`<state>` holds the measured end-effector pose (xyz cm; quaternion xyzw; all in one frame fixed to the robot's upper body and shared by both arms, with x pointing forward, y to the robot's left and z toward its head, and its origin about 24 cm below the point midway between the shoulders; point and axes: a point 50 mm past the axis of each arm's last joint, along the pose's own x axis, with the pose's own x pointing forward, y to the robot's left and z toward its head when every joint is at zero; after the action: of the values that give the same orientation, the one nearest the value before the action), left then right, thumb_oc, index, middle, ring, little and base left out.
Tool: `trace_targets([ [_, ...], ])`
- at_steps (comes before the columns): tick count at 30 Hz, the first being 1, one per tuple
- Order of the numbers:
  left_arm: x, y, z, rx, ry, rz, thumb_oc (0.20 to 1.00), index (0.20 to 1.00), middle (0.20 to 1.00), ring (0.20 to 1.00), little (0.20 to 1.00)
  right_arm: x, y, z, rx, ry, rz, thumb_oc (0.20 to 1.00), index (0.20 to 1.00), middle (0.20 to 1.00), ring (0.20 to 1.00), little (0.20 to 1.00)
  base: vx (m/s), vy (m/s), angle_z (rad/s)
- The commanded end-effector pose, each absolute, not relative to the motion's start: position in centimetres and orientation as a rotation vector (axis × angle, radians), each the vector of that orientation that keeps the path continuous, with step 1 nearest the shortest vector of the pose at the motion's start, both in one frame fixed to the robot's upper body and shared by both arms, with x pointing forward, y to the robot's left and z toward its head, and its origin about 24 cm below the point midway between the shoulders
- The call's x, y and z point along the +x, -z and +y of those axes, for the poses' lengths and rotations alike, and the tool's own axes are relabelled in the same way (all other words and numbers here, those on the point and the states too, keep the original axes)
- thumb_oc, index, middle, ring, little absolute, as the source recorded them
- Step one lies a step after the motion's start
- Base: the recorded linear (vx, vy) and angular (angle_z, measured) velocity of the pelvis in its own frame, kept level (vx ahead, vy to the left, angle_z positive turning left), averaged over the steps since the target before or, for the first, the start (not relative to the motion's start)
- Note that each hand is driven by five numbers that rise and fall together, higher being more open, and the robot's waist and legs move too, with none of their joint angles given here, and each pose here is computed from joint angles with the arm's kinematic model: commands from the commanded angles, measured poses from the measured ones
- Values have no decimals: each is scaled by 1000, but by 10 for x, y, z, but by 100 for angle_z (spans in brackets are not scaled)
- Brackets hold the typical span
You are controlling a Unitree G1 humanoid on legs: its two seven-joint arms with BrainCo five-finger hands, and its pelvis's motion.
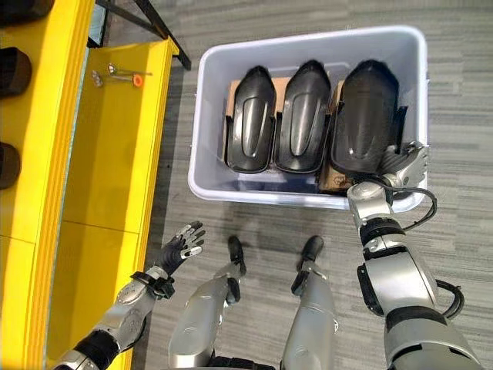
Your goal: Move parts from the plastic box to the shelf.
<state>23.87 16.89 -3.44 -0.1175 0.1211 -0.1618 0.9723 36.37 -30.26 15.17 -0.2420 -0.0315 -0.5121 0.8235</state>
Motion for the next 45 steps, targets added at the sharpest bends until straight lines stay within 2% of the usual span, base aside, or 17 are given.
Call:
trace_targets([
  [1,235,29,178,-172,375,207,1000,1000,1000,1000,1000,362,-203,-310,-538,1134,-319,200,200,200,200,200,80,-15,-10],
  [6,219,41,187,-159,363,261,1000,1000,1000,1000,1000,357,-217,-318,-582,1109,-365,200,200,200,200,200,122,2,-4],
  [12,205,53,195,-155,331,312,1000,1000,1000,1000,1000,358,-210,-319,-622,968,-328,200,200,200,200,200,148,48,2],
  [13,201,57,199,-171,306,328,1000,1000,1000,1000,1000,361,-197,-311,-620,843,-289,200,200,200,200,200,199,103,7],
  [16,196,61,201,-167,295,347,1000,1000,1000,1000,1000,363,-173,-297,-599,721,-231,200,200,200,200,200,160,118,2],
  [20,186,69,206,-180,243,382,1000,1000,1000,1000,1000,359,-124,-254,-481,470,-145,200,200,200,200,200,121,164,-4],
  [24,180,72,209,-180,198,381,1000,1000,1000,1000,1000,345,-89,-212,-373,285,-106,200,200,200,200,200,73,176,-2],
  [27,179,72,210,-178,185,370,1000,1000,1000,1000,1000,339,-79,-199,-307,222,-91,200,200,200,200,200,50,209,0],
  [29,182,67,214,-152,183,340,1000,1000,1000,1000,1000,321,-60,-168,-178,113,-73,200,200,200,200,200,-77,379,3],
  [36,189,62,212,-139,177,332,1000,1000,1000,1000,1000,302,-38,-133,7,49,3,200,200,200,200,200,-71,70,10],
  [41,186,65,205,-171,196,346,1000,1000,1000,1000,1000,290,-26,-129,73,-14,42,200,200,200,200,200,-69,-135,101],
  [44,194,59,200,-146,255,323,1000,1000,1000,1000,1000,290,-25,-123,112,-12,53,200,200,200,200,200,-137,-64,28],
  [45,198,57,191,-118,344,322,1000,1000,1000,1000,1000,283,-21,-126,139,47,65,200,200,200,200,200,-65,22,41],
])
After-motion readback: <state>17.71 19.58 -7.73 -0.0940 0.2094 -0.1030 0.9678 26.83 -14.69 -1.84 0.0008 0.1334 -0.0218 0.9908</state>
